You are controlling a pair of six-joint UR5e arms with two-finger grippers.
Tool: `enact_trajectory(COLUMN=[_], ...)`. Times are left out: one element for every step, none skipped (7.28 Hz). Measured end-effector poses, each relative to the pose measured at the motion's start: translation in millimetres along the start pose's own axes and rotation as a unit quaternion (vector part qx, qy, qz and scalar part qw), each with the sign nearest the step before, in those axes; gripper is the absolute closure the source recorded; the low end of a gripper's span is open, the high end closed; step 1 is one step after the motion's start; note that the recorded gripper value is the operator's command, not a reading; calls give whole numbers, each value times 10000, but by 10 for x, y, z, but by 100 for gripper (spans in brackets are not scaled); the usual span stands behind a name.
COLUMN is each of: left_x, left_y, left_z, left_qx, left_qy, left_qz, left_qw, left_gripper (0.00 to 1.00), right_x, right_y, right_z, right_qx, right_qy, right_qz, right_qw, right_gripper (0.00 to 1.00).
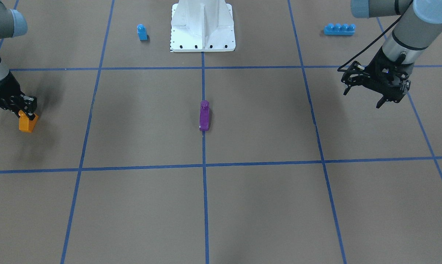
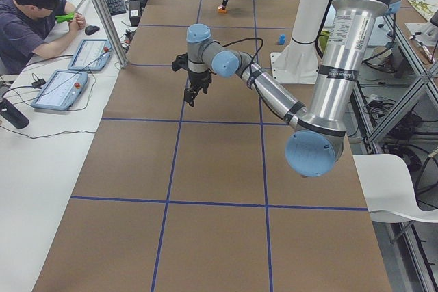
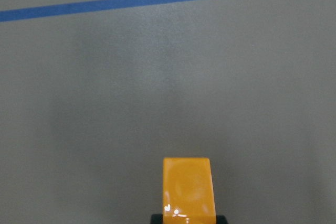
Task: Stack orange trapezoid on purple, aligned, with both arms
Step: 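Close the right gripper on the orange trapezoid and lift it, then carry the orange trapezoid with the right gripper above the purple trapezoid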
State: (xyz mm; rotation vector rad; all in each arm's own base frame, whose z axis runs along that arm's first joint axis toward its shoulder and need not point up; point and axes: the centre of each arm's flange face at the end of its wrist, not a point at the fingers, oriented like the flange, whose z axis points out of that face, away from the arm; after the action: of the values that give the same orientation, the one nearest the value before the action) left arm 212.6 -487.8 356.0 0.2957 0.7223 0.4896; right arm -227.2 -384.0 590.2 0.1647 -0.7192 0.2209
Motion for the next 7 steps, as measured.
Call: enact_trajectory(left_x=[-107,-408,-808,-1186,-1642,-2113,-2556], left_y=[59,200,403,612,897,1236,1614], left_z=[0,-32,-111,-243,-364,-441,-492], left_qx=[-21,-50,-68,-53,-66,-83,-98], left_qy=[-57,-186,-291,-281,-232,-220,-240], left_qz=[-91,-350,-710,-916,-912,-883,-906], left_qw=[9999,9992,9970,9954,9955,9958,9956], left_gripper=[0,0,0,0,0,0,0], right_x=[-117,-316,-581,-969,-1538,-2150,-2740], right_y=[-18,-79,-187,-343,-557,-738,-795], right_z=[-77,-174,-291,-459,-695,-940,-1165], right_qx=[13,47,93,102,67,-15,-129], right_qy=[-120,-311,-498,-584,-567,-483,-412], right_qz=[-181,-365,-465,-494,-477,-449,-448], right_qw=[9998,9988,9976,9970,9972,9978,9981], right_gripper=[100,100,100,100,100,100,100])
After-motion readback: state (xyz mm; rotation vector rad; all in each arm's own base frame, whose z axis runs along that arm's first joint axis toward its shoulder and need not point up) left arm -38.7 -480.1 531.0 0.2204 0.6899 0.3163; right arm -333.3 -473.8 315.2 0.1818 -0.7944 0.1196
